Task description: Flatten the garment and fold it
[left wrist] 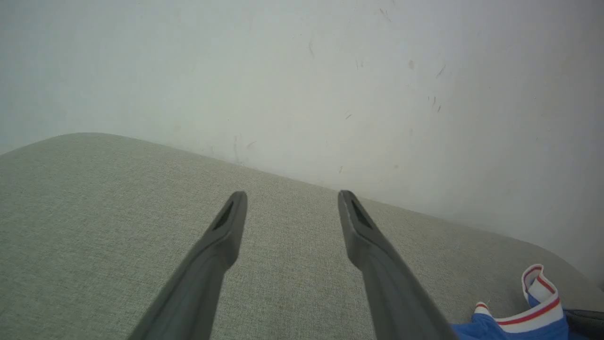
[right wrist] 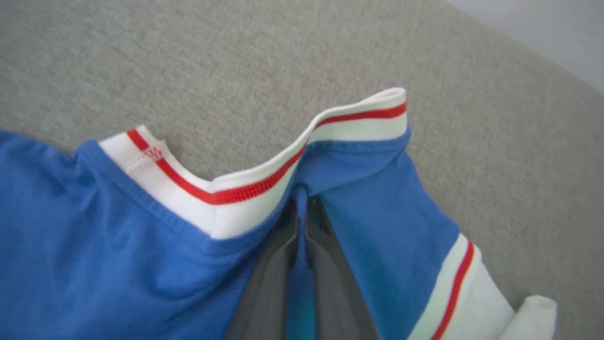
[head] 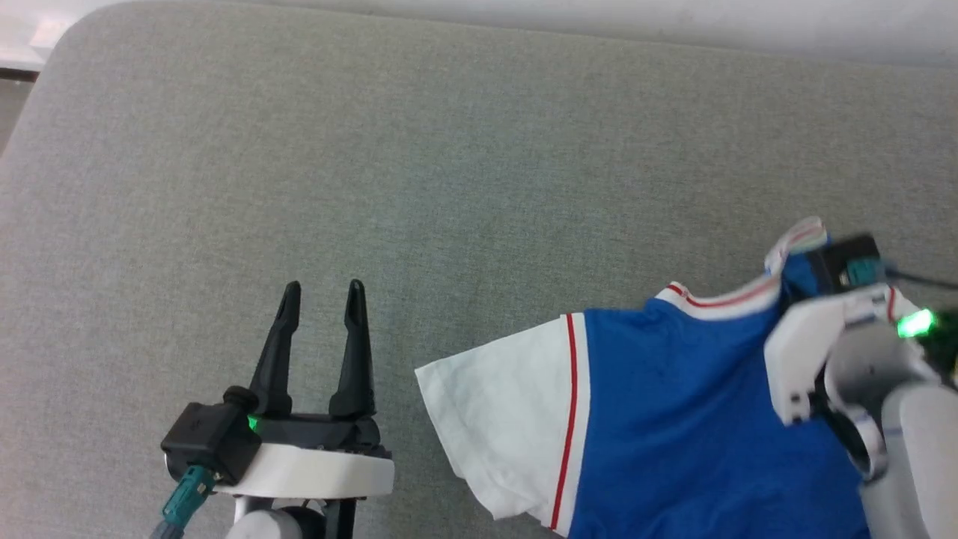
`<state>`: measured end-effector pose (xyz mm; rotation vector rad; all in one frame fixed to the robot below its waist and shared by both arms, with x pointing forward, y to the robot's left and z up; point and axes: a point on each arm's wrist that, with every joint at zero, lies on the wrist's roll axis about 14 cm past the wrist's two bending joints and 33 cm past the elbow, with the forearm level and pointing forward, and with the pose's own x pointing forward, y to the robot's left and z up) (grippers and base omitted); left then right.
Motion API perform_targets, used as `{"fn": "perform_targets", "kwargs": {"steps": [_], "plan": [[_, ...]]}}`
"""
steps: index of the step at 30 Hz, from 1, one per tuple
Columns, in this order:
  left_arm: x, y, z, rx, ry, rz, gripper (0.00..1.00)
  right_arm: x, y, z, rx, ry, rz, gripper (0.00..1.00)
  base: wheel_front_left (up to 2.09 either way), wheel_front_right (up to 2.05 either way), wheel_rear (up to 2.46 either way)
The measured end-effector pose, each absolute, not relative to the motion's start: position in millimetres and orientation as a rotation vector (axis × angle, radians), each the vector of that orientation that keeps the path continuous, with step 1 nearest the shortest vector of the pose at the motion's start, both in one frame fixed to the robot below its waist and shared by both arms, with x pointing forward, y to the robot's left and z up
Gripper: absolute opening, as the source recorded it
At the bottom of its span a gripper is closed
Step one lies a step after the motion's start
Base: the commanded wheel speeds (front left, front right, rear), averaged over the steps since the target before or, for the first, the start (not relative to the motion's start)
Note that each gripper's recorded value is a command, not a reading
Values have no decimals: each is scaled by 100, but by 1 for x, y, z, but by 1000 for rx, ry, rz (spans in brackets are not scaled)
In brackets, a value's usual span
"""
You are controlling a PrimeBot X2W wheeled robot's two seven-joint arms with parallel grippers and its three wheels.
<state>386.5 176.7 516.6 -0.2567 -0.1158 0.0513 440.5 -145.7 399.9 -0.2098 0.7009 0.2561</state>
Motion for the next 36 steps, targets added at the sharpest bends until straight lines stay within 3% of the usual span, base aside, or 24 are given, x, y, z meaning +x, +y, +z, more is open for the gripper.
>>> {"fn": "perform_targets", "kwargs": {"steps": [8, 13, 15, 16, 17, 22, 28, 32, 36], "plan": [[394, 180, 512, -259, -105, 63, 100, 519, -94, 460, -255, 440, 360, 0, 0, 0, 0], [396, 180, 505, -263, -85, 68, 100, 520, -70, 420, -263, 539, 418, 0, 0, 0, 0], [397, 182, 502, -264, -77, 74, 100, 513, -65, 399, -260, 596, 436, 31, 0, 0, 0], [398, 182, 502, -265, -78, 75, 100, 510, -63, 390, -260, 622, 444, 76, 0, 0, 0], [398, 183, 502, -265, -77, 77, 100, 507, -61, 384, -256, 635, 448, 100, 0, 0, 0], [399, 183, 500, -264, -71, 82, 100, 516, -57, 399, -206, 553, 450, 100, 0, 0, 0], [396, 181, 507, -268, -91, 78, 100, 531, -89, 479, -73, 260, 342, 100, 0, 0, 0], [389, 181, 509, -257, -93, 76, 100, 507, -151, 510, -20, 127, 169, 100, 0, 0, 0], [383, 178, 508, -248, -87, 65, 100, 456, -213, 512, -1, 85, -20, 100, 0, 0, 0]]}}
